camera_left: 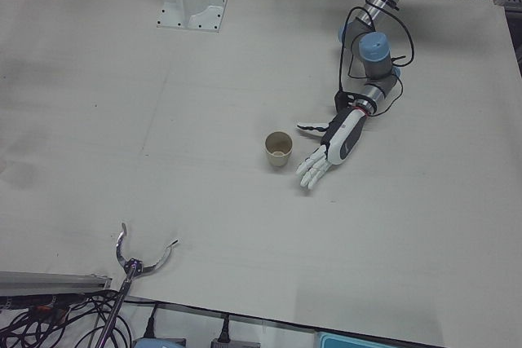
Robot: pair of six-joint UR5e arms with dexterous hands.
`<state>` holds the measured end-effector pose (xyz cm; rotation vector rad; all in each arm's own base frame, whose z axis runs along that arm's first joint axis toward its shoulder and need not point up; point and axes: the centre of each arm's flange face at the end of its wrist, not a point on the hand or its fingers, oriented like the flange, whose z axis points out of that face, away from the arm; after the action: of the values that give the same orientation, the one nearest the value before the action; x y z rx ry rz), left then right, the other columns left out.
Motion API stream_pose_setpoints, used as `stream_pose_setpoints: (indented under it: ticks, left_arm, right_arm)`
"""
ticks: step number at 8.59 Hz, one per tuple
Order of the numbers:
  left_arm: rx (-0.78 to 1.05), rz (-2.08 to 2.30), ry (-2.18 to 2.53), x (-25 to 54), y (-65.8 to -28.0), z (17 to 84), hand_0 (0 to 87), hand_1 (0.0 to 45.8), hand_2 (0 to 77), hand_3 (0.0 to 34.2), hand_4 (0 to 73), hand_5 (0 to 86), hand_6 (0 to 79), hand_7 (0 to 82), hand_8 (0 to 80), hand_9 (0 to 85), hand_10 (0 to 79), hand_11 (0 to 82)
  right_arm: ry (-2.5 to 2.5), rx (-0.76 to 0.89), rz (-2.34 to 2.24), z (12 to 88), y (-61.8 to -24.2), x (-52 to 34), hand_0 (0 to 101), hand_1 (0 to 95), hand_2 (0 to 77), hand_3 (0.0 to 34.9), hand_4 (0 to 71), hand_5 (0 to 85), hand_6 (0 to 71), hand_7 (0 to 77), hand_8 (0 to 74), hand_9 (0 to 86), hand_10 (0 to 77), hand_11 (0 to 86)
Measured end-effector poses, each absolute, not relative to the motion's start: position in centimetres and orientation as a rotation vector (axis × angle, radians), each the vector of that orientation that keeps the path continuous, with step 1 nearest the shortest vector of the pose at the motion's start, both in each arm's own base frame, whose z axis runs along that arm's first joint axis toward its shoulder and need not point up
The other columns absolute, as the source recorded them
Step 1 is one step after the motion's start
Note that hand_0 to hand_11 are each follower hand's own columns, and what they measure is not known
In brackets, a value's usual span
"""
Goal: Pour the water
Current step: 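Move the left hand to the tan paper cup and wrap fingers around it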
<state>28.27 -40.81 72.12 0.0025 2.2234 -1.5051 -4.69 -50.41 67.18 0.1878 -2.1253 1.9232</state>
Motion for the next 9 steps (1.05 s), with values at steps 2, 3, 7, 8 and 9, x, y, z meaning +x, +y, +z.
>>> stream_pose_setpoints:
  ticks: [2,3,7,8,9]
  left_arm:
    - [-0.025,-1.531,2.202,29.4,-41.5,71.6,80.0,30.0,1.1,0.2,19.6,0.0,3.3,6.0,1.6,1.1,3.8,9.3]
    - [-0.041,-1.546,2.188,29.8,-41.8,71.3,80.0,28.9,1.1,0.0,19.6,0.0,3.3,6.0,2.2,1.1,3.3,9.3]
    - [-0.081,-1.571,2.172,30.7,-42.2,70.2,80.1,32.7,1.1,0.0,21.8,0.0,4.9,6.5,2.2,1.1,4.4,10.4]
    - [-0.088,-1.576,2.168,30.7,-42.2,69.9,80.0,33.8,1.1,0.0,23.5,0.5,4.9,6.5,2.2,1.1,4.4,10.4]
    - [-0.094,-1.583,2.164,30.7,-42.2,69.5,80.1,36.0,1.1,0.0,24.5,0.0,4.9,6.5,2.7,1.1,3.8,11.4]
  right_arm:
    - [-2.129,0.186,1.918,67.0,-50.7,-5.0,52,19.1,13.6,2.4,4.4,8.2,13.6,15.8,8.2,6.0,0.0,0.5]
    - [-2.135,0.185,1.914,66.7,-51.1,-5.2,52,19.1,13.6,2.4,4.4,8.2,13.6,15.8,8.2,6.0,0.0,0.5]
    - [-2.142,0.186,1.911,66.5,-51.5,-5.3,51,18.5,13.6,2.3,6.0,8.2,14.2,15.8,8.2,6.0,0.0,0.5]
    - [-2.142,0.185,1.911,66.5,-51.6,-5.4,51,18.5,13.6,2.3,6.0,8.2,14.2,15.8,8.2,6.0,0.0,0.5]
    - [-2.142,0.186,1.911,66.5,-51.6,-5.4,51,18.0,13.6,2.1,4.9,8.2,14.2,15.3,8.2,6.0,0.0,0.5]
